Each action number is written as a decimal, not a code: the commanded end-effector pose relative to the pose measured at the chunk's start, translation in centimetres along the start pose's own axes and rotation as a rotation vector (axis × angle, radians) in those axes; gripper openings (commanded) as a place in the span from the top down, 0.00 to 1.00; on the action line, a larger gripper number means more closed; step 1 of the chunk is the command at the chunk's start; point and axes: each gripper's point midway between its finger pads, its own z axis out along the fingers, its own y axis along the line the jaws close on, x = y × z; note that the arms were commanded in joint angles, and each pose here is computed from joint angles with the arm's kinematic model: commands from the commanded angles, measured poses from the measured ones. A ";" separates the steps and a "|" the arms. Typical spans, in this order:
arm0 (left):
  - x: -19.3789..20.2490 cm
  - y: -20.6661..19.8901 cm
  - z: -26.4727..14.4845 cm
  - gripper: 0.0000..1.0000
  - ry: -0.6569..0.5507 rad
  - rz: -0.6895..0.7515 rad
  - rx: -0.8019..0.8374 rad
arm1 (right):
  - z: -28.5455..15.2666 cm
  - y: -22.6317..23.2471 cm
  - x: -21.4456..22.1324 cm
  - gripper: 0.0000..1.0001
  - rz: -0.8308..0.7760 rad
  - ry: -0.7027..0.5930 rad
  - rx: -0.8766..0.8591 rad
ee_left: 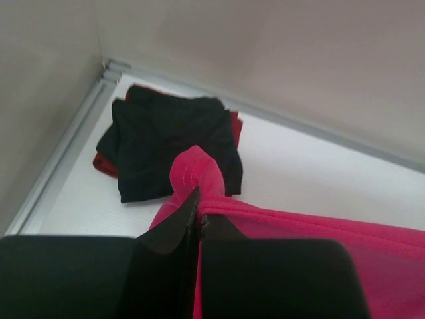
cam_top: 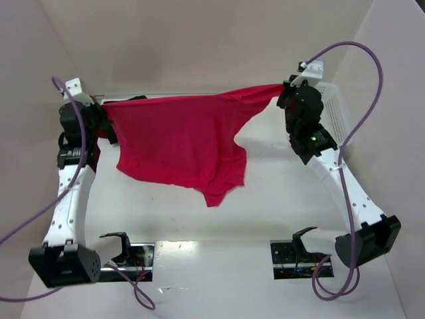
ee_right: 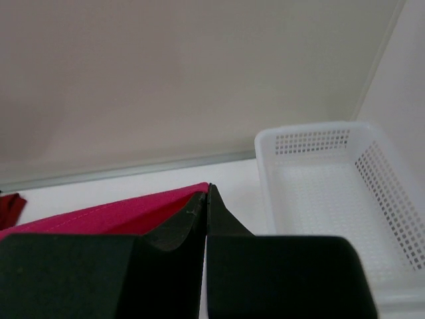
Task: Fold and stack the t-shirts
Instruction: Flatten out the tshirt
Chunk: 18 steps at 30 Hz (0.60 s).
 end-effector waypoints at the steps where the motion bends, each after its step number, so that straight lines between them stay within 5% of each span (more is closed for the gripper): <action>1: -8.7 0.0 -7.8 1.00 -0.274 0.000 -0.010 | -6.0 -4.2 -12.0 1.00 0.100 -0.285 0.049; 7: -13.7 -0.1 -21.1 1.00 -0.515 -0.038 0.015 | -15.0 -6.2 -18.7 1.00 0.130 -0.446 -0.055; 10: -13.7 0.5 -24.2 1.00 -0.537 -0.055 -0.003 | -18.9 -7.7 -21.2 1.00 0.138 -0.518 -0.068; 15: -13.8 1.0 -26.3 1.00 -0.548 -0.122 -0.023 | -21.3 -10.1 -22.9 1.00 0.126 -0.546 0.009; 18: -12.4 0.7 -23.1 1.00 -0.453 -0.128 -0.022 | -18.9 -9.5 -21.2 1.00 0.103 -0.488 0.029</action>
